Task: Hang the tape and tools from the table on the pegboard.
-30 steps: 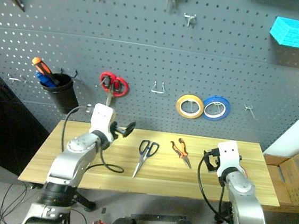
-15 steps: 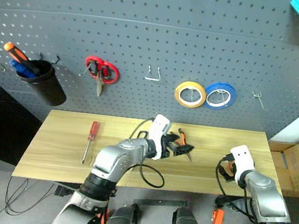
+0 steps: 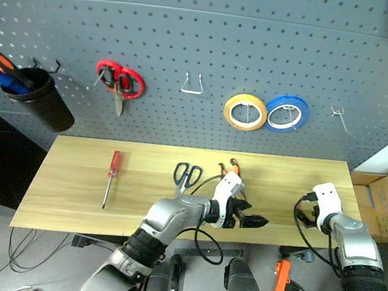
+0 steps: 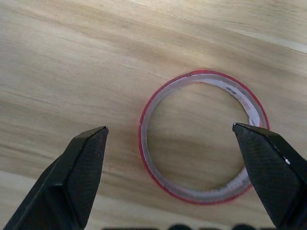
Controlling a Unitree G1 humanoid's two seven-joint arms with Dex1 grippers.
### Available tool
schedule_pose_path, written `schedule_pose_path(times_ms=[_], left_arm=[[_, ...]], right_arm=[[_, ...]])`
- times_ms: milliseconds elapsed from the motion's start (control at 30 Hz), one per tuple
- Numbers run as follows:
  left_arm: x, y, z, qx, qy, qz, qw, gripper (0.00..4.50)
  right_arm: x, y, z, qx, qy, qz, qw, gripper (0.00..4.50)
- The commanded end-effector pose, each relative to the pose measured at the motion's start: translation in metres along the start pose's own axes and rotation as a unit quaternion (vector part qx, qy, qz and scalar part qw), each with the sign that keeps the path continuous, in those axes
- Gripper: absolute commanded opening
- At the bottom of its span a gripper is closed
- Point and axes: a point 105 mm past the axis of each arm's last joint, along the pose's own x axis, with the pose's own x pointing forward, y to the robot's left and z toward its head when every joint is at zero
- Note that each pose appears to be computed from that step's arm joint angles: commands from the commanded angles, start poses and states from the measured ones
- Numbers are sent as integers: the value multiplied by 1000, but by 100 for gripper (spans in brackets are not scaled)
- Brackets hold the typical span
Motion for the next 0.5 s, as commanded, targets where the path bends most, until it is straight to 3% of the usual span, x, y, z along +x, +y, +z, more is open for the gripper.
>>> schedule_pose_path(times_ms=[33,267,500], left_arm=[[4,-9,9,15,-12,-19,1000,446],[0,-4,8,12,-14,-8,1000,446],[0,-3,7,13,-12,-3,1000,450]], right_arm=[[2,0,6,-4,-6,13,1000,450],[10,-1,-9,7,23,20,1000,450],[11,-7,-8,9,26,14,1000,229]])
